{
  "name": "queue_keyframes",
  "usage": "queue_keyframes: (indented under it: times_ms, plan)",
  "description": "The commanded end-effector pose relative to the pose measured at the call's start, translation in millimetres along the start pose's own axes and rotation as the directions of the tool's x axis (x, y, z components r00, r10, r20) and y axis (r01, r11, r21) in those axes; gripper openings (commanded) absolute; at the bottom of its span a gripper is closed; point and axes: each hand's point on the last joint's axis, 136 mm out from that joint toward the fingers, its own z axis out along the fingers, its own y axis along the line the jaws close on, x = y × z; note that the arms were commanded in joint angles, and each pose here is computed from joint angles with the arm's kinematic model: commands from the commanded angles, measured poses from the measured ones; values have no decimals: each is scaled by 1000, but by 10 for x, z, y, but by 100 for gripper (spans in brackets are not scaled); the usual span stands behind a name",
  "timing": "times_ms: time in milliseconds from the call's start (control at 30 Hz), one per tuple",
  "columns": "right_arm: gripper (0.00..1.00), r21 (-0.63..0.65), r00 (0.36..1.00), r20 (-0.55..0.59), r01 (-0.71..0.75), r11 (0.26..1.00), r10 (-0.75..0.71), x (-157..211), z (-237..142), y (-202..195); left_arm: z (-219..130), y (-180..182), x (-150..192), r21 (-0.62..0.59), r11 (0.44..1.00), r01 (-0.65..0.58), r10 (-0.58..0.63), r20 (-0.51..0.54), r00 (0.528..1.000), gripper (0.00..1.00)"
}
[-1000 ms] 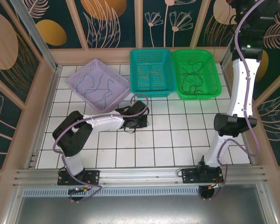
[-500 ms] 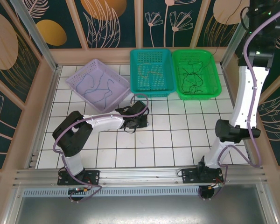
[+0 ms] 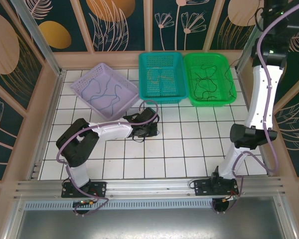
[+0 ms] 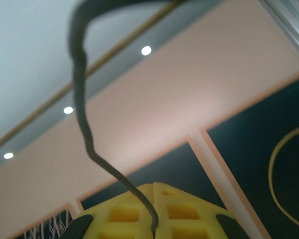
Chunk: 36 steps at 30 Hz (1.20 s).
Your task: Untangle the cables
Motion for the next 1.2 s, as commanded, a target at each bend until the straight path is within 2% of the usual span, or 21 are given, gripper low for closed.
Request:
queue_keyframes:
  times_ms: [0, 300, 533, 800, 967, 1000, 1067, 1167]
  plan:
    - [0, 36, 993, -120, -15, 999, 19, 511, 44, -381, -57, -6, 18, 13, 1000, 20, -20, -7, 1000, 0]
    - [0, 193, 946, -304, -56, 980, 114, 1332, -35, -1086, -34, -14, 26, 16, 999, 28, -28, -12, 1000, 0]
    - [0, 359, 863, -464, -21, 933, 198, 2103, -445, -1755, -35, -86, -28, 26, 999, 20, -20, -9, 1000, 0]
    - [0, 490, 685, -632, -10, 872, 363, 3143, -1124, -2158, -136, -149, -129, 29, 1000, 9, -10, 21, 1000, 0]
    - [0, 526, 528, -723, 4, 851, 445, 3866, -1364, -2363, -210, -184, -167, 38, 999, 15, -16, 32, 999, 0]
    - [4, 530, 498, -737, 5, 848, 457, 3994, -1394, -2380, -230, -191, -175, 41, 999, 17, -18, 36, 999, 0]
    - [26, 530, 448, -759, 3, 848, 472, 4169, -1407, -2382, -292, -208, -208, 50, 999, 20, -23, 53, 998, 0]
    - [49, 533, 422, -773, 25, 846, 474, 4224, -1369, -2341, -362, -220, -236, 65, 998, 21, -26, 76, 997, 0]
